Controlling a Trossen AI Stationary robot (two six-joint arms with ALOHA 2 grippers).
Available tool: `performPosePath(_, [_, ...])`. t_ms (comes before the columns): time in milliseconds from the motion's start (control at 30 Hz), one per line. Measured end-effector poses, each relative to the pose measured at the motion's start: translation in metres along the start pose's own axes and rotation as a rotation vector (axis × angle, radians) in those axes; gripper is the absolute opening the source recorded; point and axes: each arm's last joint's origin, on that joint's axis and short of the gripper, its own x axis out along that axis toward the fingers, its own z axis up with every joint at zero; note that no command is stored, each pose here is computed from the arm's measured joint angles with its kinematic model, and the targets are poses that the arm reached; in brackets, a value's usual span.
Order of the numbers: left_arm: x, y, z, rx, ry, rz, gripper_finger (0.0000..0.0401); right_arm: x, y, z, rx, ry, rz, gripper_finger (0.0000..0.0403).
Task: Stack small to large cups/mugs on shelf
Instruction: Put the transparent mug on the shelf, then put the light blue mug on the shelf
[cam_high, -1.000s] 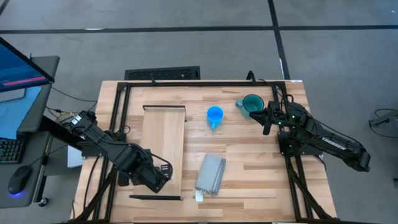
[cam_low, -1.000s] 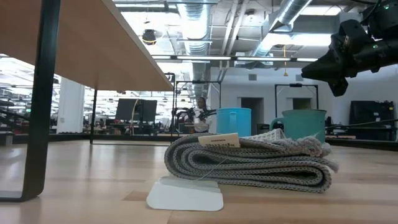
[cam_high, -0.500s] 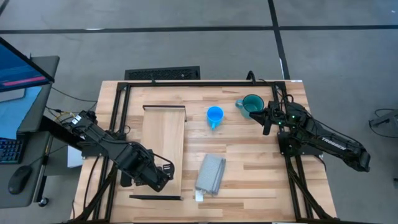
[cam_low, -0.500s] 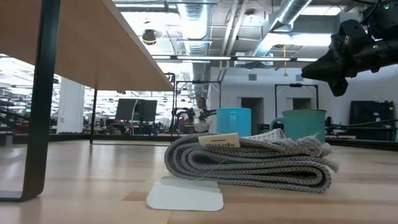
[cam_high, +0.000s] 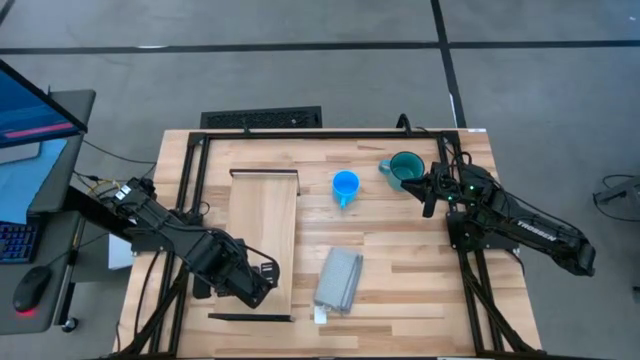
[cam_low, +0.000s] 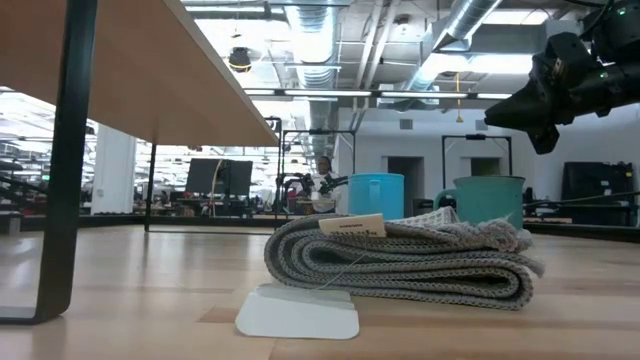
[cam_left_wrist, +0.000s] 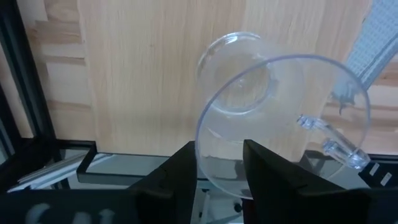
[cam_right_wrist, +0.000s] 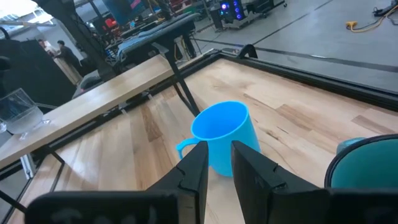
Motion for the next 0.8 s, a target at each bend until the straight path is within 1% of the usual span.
performPosePath(133, [0.000,0.000,0.000,0.002,-0.006,-0.001,0.0121,0.000,0.000,0.000,0.000,0.000,0.000,0.0093])
performPosePath(400, [-0.001,0.005,0.004,0.004,-0.044,0.041,0.0121,0.000,0.000,0.000,0.000,0.000,0.000,0.0093])
performPosePath(533, [-0.005,0.006,0.007,0.008,-0.068,0.006,0.0121,0.000,0.000,0.000,0.000,0.000,0.000,0.0093])
performPosePath(800, [-0.019,0.013,0.013,0.011,-0.070,-0.038,0.0121,0.000,0.000,0.000,0.000,0.000,0.000,0.0093])
